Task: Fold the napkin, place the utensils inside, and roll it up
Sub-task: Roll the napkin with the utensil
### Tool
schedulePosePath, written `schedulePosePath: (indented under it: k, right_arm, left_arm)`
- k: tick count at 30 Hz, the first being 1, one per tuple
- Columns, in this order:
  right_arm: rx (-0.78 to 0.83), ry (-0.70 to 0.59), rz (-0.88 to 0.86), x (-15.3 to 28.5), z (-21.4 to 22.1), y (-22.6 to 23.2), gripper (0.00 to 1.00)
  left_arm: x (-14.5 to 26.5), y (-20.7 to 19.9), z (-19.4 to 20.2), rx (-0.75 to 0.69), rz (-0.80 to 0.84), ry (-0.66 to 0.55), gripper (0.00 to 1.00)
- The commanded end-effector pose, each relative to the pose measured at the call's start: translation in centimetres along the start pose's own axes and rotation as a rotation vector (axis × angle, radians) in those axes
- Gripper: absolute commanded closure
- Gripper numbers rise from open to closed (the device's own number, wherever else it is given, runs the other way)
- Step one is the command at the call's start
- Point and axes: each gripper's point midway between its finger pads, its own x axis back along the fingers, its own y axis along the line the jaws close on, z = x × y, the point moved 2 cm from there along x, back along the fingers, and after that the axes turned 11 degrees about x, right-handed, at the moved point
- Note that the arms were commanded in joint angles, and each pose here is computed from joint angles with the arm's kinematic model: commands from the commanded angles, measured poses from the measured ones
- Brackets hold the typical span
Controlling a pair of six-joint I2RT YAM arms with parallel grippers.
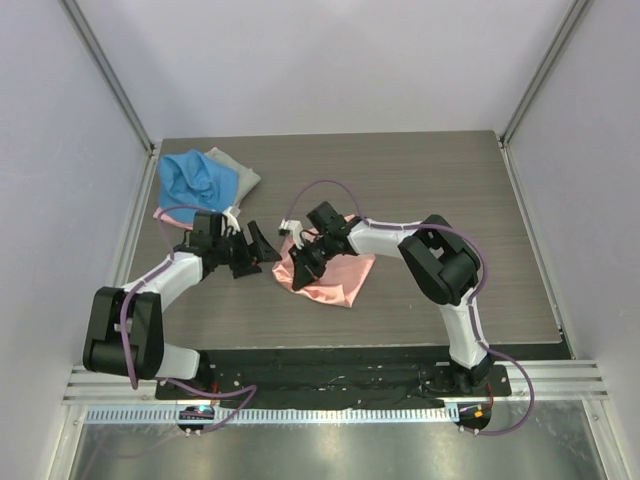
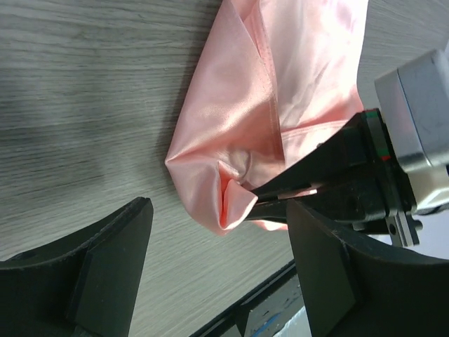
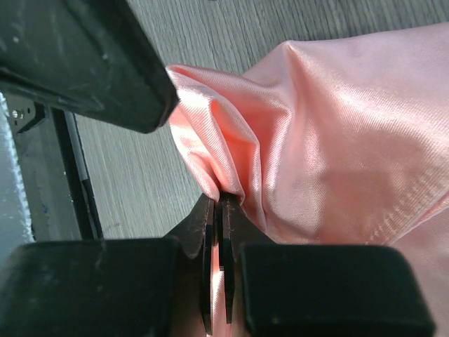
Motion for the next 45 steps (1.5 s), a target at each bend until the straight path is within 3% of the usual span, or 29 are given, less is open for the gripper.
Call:
schedulePosePath:
  k: [1,17,21,26,30,32,33,40,45]
  right_arm:
    - [-0.094,0.074,0.016,-0.2,2.8,-1.4,0.99]
    - [-0.149,0.089,-0.007,-0.4,3.6,-2.2,0.99]
    - [-0.157,0.095,-0.008,-0.5,3.8,-2.3,0.99]
    - [-0.154,0.095,0.015,0.0,3.3,-2.3,0.99]
    - [-0.128,0.074,0.09,1.5,1.4,-2.5,0.98]
    - [-0.122,0.064,0.126,2.4,0.6,-2.3,0.94]
    - [-0.102,0.045,0.144,3.1,-0.4,-1.9,0.87]
    - [0.047,-0.015,0.333,6.6,-4.5,0.4,0.53]
    - [0.26,0.009,0.559,6.2,-4.7,2.6,0.38]
  left_arm:
    - [-0.1,-1.4,-0.3,-0.018,0.08,-0.006,0.2]
    - [-2.5,-0.6,0.5,0.0,0.067,0.047,0.39]
    - [-3.2,-0.4,0.4,0.001,0.063,0.051,0.56]
    - [-3.7,-0.3,0.4,0.002,0.057,0.062,0.7]
    - [-3.9,0.3,1.0,0.025,0.022,0.096,0.91]
    - [-3.9,0.4,1.0,0.025,0.004,0.107,0.98]
    - [-3.8,0.6,1.3,0.035,-0.014,0.125,1.0]
    - [-3.6,1.4,2.0,0.064,-0.112,0.208,1.0]
    - [-3.2,1.6,2.2,0.073,-0.16,0.256,1.0]
